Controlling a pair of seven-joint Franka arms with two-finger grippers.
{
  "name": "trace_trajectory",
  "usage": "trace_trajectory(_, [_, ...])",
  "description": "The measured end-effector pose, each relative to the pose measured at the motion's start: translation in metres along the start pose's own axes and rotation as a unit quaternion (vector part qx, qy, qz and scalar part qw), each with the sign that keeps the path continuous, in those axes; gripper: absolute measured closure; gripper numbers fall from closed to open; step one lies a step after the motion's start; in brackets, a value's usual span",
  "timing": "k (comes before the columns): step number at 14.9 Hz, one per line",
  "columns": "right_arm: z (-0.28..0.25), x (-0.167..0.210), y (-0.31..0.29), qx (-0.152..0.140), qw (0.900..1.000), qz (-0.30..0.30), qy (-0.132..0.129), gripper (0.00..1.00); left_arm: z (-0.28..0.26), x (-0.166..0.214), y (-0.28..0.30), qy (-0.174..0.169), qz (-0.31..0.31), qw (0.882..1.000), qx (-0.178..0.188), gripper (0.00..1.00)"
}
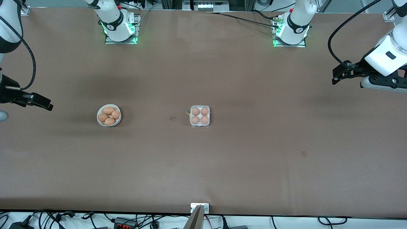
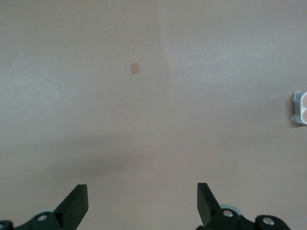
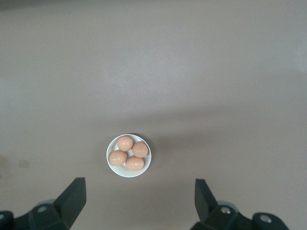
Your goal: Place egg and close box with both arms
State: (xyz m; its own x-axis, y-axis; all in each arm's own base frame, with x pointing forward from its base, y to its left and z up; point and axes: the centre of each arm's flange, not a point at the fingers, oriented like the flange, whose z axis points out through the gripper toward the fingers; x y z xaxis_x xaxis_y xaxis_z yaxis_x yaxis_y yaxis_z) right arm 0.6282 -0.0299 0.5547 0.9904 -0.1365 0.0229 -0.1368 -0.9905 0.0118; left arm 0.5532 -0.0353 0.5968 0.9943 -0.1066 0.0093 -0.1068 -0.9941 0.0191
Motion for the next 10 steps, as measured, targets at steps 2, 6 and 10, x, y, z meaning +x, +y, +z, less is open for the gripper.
trace_trajectory(2, [0.0002, -0.0003, 0.0000, 0.000, 1.000, 0.000, -0.001, 0.00, 0.0000, 0.0000, 0.0002, 0.000, 0.000, 1.000, 0.000, 0.00])
trace_trajectory(6, [0.0009, -0.0011, -0.0001, 0.000, 1.000, -0.001, -0.005, 0.00, 0.0000, 0.0000, 0.0004, 0.000, 0.001, 1.000, 0.000, 0.00])
trace_trajectory(10, [0.0025, -0.0040, -0.0090, 0.007, 1.000, -0.007, -0.015, 0.00, 0.0000, 0.0000, 0.0011, 0.000, 0.001, 1.000, 0.000, 0.00])
